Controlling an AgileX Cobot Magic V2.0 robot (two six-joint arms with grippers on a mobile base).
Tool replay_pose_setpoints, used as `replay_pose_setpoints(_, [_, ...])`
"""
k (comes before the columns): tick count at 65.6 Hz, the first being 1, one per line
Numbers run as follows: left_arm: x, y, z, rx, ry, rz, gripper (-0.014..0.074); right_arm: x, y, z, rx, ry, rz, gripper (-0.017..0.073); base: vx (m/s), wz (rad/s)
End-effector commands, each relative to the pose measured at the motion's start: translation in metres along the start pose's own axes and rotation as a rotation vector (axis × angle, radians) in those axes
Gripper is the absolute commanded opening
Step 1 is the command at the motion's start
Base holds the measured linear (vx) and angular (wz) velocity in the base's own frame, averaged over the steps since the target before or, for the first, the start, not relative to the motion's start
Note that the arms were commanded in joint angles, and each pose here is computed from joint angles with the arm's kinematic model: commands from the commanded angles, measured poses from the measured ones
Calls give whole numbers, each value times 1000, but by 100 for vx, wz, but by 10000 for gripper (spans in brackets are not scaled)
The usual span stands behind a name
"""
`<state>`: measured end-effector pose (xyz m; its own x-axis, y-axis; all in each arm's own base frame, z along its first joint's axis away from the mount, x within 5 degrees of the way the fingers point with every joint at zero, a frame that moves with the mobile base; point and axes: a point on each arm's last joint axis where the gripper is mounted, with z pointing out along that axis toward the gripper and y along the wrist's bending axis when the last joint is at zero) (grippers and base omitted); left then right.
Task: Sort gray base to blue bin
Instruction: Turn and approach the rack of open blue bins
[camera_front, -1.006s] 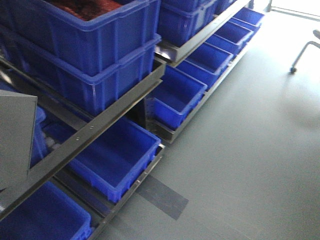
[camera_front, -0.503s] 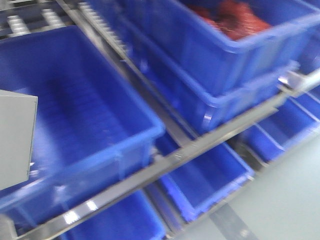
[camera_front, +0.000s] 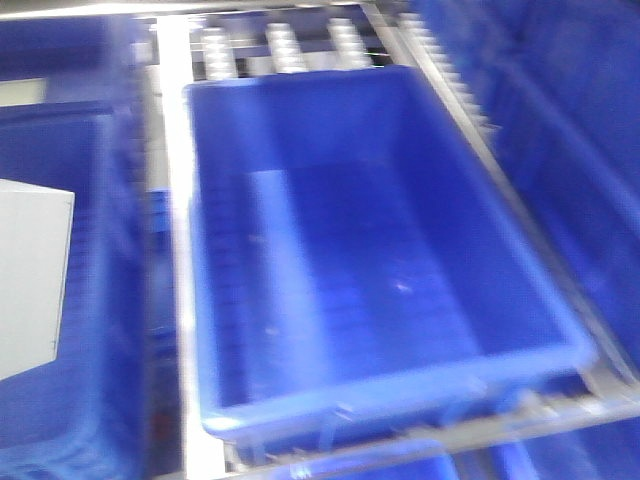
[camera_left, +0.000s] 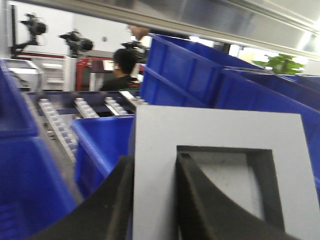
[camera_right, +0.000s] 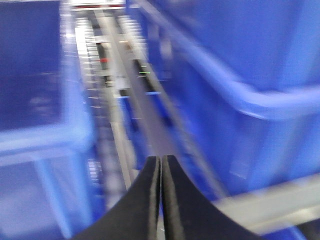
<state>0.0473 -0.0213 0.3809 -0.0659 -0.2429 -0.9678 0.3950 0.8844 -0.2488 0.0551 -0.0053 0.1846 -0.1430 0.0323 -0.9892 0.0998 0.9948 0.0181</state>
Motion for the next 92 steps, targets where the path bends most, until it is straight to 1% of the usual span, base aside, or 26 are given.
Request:
replay_pose_setpoints(1, [-17,-4,-1,34,-117,-15,-6,-5,0,1,4,-56,-18,-5,11,62])
replay_pose_setpoints(15, [-17,-4,-1,34,-117,-15,-6,-5,0,1,4,-56,-18,-5,9,50])
replay_pose_setpoints(29, [-17,-4,-1,34,-117,-15,-6,-5,0,1,4,-56,-18,-5,5,24])
replay_pose_setpoints(92, [-17,-4,-1,34,-117,-15,-6,-5,0,1,4,-56,-18,-5,1,3])
